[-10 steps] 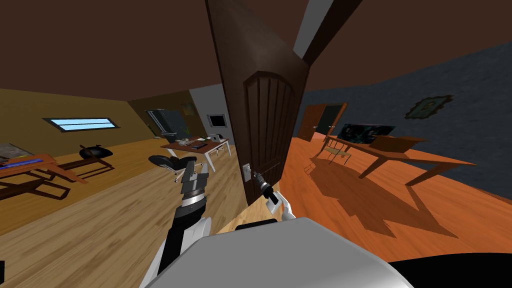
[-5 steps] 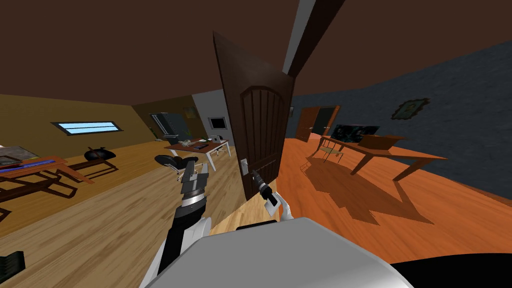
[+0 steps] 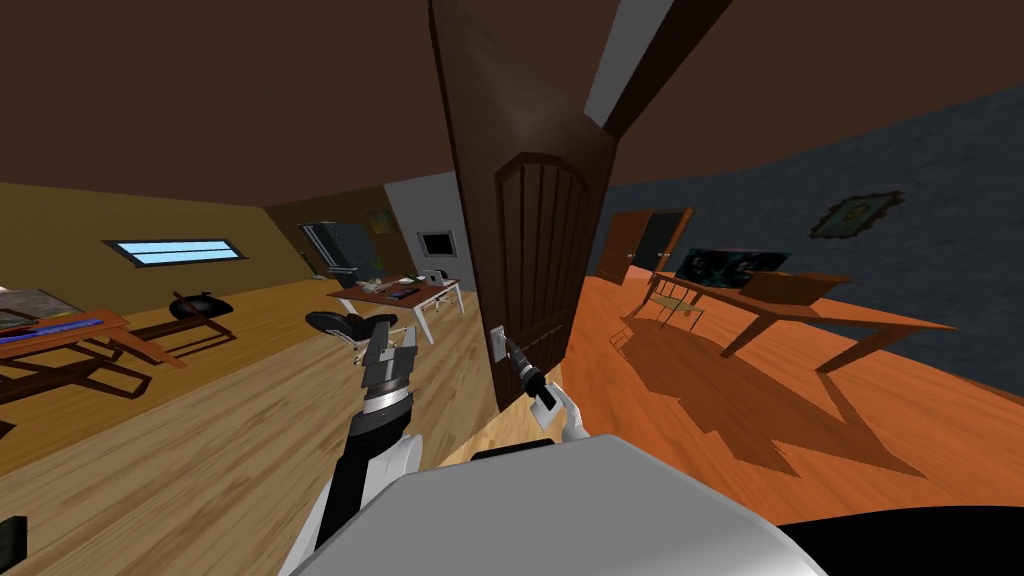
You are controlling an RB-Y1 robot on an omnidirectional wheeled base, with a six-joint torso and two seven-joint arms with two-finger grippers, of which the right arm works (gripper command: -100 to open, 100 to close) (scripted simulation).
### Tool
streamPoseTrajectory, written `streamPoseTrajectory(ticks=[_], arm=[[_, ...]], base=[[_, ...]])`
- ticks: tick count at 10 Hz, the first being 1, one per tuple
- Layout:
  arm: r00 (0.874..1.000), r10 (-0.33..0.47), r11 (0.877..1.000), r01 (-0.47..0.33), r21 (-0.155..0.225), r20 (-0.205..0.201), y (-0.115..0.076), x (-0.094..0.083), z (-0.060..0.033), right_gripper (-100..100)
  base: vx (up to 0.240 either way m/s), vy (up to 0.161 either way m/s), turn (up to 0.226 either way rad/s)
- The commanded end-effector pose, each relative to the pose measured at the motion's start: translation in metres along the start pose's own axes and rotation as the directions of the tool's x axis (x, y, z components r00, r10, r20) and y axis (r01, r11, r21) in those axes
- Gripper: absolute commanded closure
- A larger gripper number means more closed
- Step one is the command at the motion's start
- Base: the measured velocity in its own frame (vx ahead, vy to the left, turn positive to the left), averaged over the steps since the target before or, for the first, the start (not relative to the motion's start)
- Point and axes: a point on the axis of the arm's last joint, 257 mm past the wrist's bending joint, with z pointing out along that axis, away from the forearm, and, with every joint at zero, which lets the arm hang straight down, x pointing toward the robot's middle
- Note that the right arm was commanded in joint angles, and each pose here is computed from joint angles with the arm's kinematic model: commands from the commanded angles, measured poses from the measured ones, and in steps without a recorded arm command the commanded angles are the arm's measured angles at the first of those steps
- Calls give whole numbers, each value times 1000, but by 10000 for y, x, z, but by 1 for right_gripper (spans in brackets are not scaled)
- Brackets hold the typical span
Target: Push the door open
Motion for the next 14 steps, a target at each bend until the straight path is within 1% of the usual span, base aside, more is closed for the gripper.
streamPoseTrajectory(ticks=[1, 2, 3, 4, 9, 10, 12, 14], arm=[[1000, 3, 1000, -3, -5, 4, 17, -1, 20, -100], [1000, 10, 1000, -10, -11, 6, 41, 20, 46, -100], [1000, 7, 1000, -7, -8, 5, 26, 15, 29, -100], [1000, 7, 1000, -7, -8, 5, 26, 15, 29, 100], [1000, 7, 1000, -7, -8, 5, 26, 15, 29, 100], [1000, -4, 1000, 4, 4, 30, -23, -143, 9, 100], [999, -6, 1000, 6, 6, 43, -27, -216, 8, 100], [997, -7, 1000, 6, 7, 72, -26, -363, 14, 100]], base=[[230, 134, 29], [246, 129, 20], [114, 57, -1], [-15, -6, -4], [-24, -13, -1], [70, 73, -68], [99, 153, -64], [137, 177, -62]])
